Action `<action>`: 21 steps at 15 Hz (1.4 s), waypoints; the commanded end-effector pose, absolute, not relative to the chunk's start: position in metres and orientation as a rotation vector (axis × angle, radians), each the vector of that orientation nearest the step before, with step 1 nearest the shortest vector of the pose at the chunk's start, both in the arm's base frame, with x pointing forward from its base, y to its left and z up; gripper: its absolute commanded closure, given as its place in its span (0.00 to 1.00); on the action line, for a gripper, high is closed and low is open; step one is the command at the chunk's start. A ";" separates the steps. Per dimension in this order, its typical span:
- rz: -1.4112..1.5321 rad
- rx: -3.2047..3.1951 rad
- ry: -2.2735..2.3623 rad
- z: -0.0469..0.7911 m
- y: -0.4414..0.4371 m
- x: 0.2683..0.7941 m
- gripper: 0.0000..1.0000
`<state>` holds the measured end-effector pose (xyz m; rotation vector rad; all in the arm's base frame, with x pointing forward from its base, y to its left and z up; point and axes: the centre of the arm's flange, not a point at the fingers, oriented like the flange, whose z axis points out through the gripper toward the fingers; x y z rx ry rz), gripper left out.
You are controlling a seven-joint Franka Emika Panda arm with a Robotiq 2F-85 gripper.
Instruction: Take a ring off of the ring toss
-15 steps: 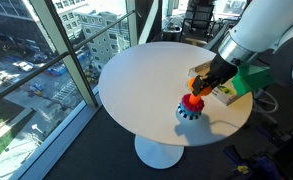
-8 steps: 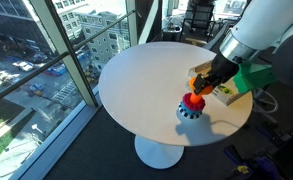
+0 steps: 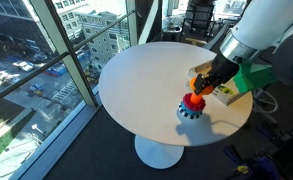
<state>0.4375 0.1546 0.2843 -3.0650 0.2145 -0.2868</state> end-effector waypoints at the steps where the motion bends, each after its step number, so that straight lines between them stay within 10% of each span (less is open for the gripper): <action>1: -0.283 -3.061 0.213 0.297 0.150 0.433 0.39; 7: -0.283 -3.058 0.219 0.298 0.150 0.434 0.22; 21: -0.336 -3.026 0.253 0.317 0.144 0.433 0.44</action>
